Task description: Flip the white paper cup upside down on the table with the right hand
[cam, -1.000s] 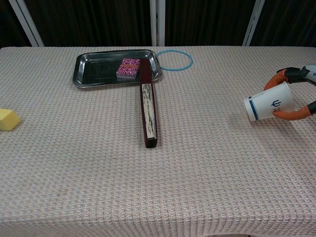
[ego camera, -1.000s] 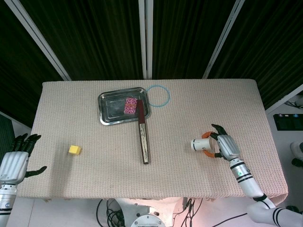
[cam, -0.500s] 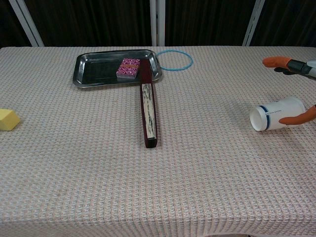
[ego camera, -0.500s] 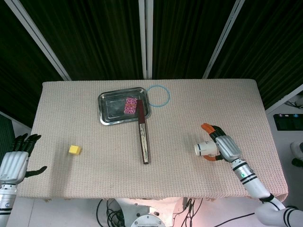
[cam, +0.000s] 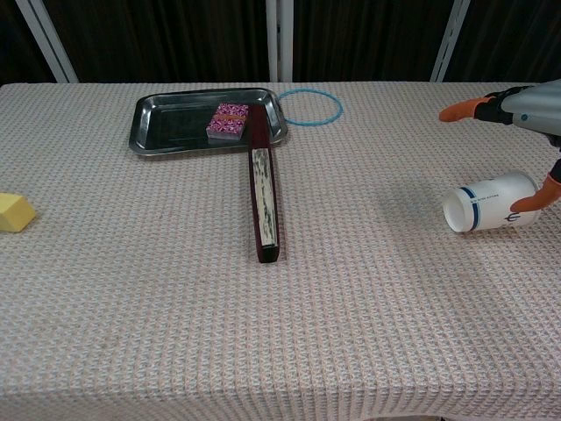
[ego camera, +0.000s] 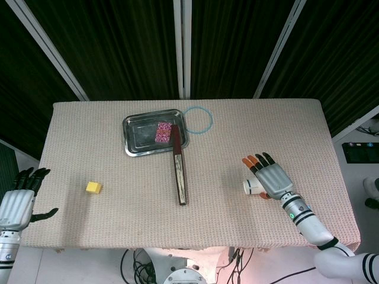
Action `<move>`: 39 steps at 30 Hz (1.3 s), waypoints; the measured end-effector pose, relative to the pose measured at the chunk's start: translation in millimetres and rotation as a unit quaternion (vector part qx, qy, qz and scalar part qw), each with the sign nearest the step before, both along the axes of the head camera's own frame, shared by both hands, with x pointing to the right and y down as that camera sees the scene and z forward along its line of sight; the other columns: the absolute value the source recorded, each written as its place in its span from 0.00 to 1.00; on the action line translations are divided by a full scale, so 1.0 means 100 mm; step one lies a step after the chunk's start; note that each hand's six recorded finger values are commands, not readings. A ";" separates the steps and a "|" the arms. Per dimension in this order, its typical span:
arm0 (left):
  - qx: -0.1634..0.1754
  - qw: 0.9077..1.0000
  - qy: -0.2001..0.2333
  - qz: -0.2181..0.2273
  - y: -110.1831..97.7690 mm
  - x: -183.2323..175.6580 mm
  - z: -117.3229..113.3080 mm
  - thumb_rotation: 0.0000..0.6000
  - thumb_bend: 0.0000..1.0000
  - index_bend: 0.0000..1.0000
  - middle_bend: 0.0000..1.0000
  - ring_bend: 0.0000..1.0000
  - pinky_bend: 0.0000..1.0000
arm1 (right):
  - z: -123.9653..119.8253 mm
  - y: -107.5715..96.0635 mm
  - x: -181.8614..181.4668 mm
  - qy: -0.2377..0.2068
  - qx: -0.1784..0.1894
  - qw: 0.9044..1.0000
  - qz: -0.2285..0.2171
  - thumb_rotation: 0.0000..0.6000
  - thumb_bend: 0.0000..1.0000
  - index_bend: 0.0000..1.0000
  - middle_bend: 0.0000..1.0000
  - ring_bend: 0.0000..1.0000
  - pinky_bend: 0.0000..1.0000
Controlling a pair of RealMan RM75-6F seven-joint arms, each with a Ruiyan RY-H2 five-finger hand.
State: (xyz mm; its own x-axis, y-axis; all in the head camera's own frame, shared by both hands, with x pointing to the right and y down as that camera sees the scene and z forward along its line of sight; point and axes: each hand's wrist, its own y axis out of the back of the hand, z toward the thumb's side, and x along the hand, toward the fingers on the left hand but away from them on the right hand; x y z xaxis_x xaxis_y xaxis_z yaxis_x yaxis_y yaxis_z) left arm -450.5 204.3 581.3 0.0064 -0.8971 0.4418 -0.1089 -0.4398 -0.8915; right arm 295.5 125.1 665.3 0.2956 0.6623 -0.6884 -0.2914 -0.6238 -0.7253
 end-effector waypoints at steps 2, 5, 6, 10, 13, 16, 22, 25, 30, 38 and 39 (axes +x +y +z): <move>0.000 1.000 0.000 -0.001 0.00 0.00 0.00 1.00 0.05 0.11 0.08 0.00 0.06 | 0.05 0.01 -0.04 0.031 -0.006 0.999 -0.010 1.00 0.00 0.00 0.12 0.00 0.00; 0.000 1.000 0.001 -0.001 0.00 -0.01 -0.01 1.00 0.05 0.11 0.08 0.00 0.06 | 0.15 0.06 -0.19 0.057 -0.022 0.998 -0.022 1.00 0.00 0.01 0.15 0.00 0.00; 0.000 1.000 0.001 -0.001 0.00 -0.01 -0.01 1.00 0.05 0.11 0.08 0.00 0.06 | 0.19 0.09 -0.26 0.059 -0.027 0.998 -0.026 1.00 0.00 0.02 0.15 0.00 0.00; -0.001 1.000 0.000 -0.001 0.00 0.00 0.00 1.00 0.05 0.11 0.08 0.00 0.06 | 0.27 0.17 -0.41 0.055 -0.029 0.997 -0.038 1.00 0.00 0.09 0.20 0.00 0.00; -0.001 1.000 0.002 -0.002 0.00 -0.01 0.00 1.00 0.05 0.11 0.08 0.00 0.06 | 0.31 0.20 -0.45 0.060 -0.022 0.997 -0.044 1.00 0.00 0.12 0.23 0.00 0.00; -0.002 1.000 0.003 -0.003 0.00 -0.01 0.00 1.00 0.05 0.11 0.08 0.00 0.06 | 0.32 0.20 -0.46 0.063 -0.015 0.997 -0.046 1.00 0.00 0.14 0.25 0.00 0.00; -0.002 1.000 0.005 -0.004 0.00 -0.01 0.00 1.00 0.05 0.11 0.08 0.00 0.06 | 0.33 0.20 -0.47 0.069 -0.003 0.996 -0.050 1.00 0.03 0.21 0.29 0.00 0.00; -0.003 1.000 0.006 -0.004 0.00 -0.01 0.00 1.00 0.05 0.11 0.08 0.00 0.06 | 0.35 0.21 -0.46 0.077 0.000 0.996 -0.053 1.00 0.05 0.24 0.30 0.00 0.00; -0.003 1.000 0.006 -0.004 0.00 -0.01 0.00 1.00 0.05 0.11 0.08 0.00 0.06 | 0.36 0.21 -0.47 0.079 0.009 0.995 -0.054 1.00 0.06 0.32 0.35 0.00 0.00; -0.004 1.000 0.004 -0.002 0.01 -0.01 0.00 1.00 0.05 0.11 0.08 0.00 0.06 | 0.35 0.18 -0.48 0.074 0.029 0.995 -0.054 1.00 0.14 0.49 0.46 0.06 0.00; -0.004 1.000 0.005 -0.002 0.01 -0.01 0.00 1.00 0.05 0.11 0.08 0.00 0.06 | 0.34 0.18 -0.49 0.073 0.030 0.995 -0.055 1.00 0.14 0.50 0.47 0.06 0.00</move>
